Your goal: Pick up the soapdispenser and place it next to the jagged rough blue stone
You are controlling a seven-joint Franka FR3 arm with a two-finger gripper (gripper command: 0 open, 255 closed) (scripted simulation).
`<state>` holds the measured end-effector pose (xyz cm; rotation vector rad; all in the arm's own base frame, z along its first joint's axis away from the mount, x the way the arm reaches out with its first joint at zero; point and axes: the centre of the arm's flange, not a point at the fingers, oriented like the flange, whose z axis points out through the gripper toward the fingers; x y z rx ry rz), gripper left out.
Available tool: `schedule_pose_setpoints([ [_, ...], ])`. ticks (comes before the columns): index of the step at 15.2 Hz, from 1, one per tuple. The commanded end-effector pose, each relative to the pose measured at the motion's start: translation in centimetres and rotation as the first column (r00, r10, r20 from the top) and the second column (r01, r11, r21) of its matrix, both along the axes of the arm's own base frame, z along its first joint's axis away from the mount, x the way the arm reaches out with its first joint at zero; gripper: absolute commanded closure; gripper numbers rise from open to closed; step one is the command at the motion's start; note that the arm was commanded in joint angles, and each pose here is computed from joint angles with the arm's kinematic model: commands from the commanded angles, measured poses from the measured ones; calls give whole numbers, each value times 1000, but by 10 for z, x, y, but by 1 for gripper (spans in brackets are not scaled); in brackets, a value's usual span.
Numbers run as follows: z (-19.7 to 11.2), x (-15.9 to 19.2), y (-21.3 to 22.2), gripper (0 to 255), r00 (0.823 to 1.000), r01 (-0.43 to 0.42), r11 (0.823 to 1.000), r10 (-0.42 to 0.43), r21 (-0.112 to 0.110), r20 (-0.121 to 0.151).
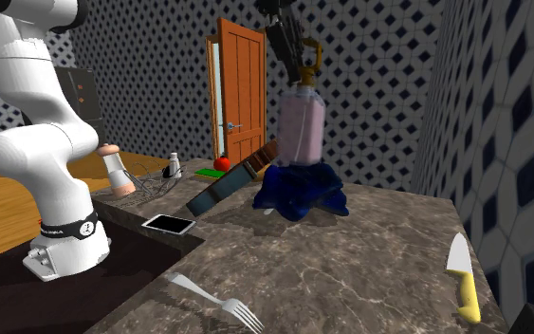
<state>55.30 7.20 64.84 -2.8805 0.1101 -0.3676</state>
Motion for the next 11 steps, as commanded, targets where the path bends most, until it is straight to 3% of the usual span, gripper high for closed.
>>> schedule_pose_setpoints([
  [1, -10, 0, 0, 255, 1000, 0, 1000, 0, 0, 1],
  [11, -63, 0, 0, 255, 1000, 0, 1000, 0, 0, 1],
])
